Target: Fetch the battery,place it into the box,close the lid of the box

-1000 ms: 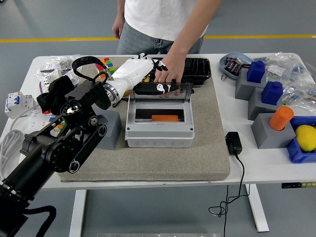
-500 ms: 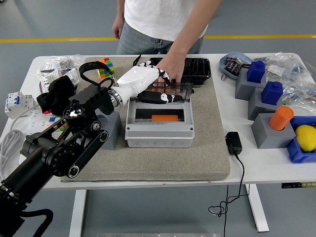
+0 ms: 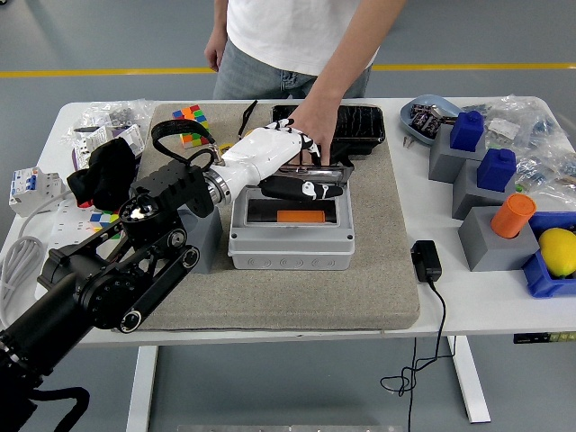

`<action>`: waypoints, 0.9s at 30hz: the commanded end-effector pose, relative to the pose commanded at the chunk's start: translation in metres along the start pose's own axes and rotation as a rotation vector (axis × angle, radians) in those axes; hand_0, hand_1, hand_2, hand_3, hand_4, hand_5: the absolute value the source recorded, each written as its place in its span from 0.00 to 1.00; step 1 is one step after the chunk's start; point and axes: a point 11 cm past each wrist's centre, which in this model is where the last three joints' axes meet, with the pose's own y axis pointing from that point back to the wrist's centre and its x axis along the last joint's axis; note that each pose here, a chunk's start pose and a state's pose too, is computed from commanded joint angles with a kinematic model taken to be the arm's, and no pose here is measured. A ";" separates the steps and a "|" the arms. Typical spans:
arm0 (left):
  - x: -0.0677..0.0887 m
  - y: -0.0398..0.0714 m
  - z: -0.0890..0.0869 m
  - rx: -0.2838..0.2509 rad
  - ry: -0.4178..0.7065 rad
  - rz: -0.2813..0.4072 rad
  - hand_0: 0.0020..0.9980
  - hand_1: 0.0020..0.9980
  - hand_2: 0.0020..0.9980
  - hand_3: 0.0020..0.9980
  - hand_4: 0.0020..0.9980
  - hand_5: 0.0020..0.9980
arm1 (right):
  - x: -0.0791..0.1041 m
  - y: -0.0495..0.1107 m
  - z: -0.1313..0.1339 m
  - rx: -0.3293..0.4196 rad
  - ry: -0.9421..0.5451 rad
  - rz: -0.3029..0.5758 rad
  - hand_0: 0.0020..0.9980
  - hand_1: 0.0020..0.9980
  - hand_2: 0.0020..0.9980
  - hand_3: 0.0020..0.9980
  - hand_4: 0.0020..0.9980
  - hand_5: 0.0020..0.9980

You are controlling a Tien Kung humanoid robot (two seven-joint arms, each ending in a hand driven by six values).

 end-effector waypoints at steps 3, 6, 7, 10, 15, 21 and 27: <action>-0.004 0.001 0.001 -0.004 0.002 -0.013 1.00 0.88 0.74 0.56 1.00 1.00 | 0.000 0.000 0.000 0.000 0.001 0.000 0.83 0.76 0.75 0.81 1.00 1.00; -0.012 0.002 0.001 -0.005 0.007 -0.032 1.00 0.88 0.74 0.56 1.00 1.00 | 0.001 0.000 0.001 -0.001 0.001 0.001 0.83 0.76 0.75 0.81 1.00 1.00; -0.016 0.003 0.000 -0.005 0.009 -0.041 1.00 0.88 0.74 0.56 1.00 1.00 | 0.001 0.000 0.001 -0.001 0.001 0.002 0.83 0.76 0.75 0.81 1.00 1.00; -0.022 0.004 0.000 -0.003 0.013 -0.055 1.00 0.88 0.74 0.56 1.00 1.00 | 0.001 0.000 0.001 -0.002 0.001 0.002 0.83 0.76 0.75 0.81 1.00 1.00; -0.030 0.007 0.000 -0.003 0.024 -0.074 1.00 0.88 0.74 0.55 1.00 1.00 | 0.001 0.000 0.002 -0.004 0.003 0.002 0.83 0.76 0.75 0.81 1.00 1.00; -0.033 0.008 0.002 -0.011 0.031 -0.075 1.00 0.88 0.74 0.55 1.00 1.00 | 0.002 0.000 0.003 -0.006 0.003 0.002 0.83 0.76 0.75 0.81 1.00 1.00; -0.017 0.009 0.000 -0.009 0.040 -0.008 1.00 0.88 0.74 0.55 1.00 1.00 | 0.001 0.000 0.003 -0.005 0.003 0.002 0.83 0.76 0.75 0.81 1.00 1.00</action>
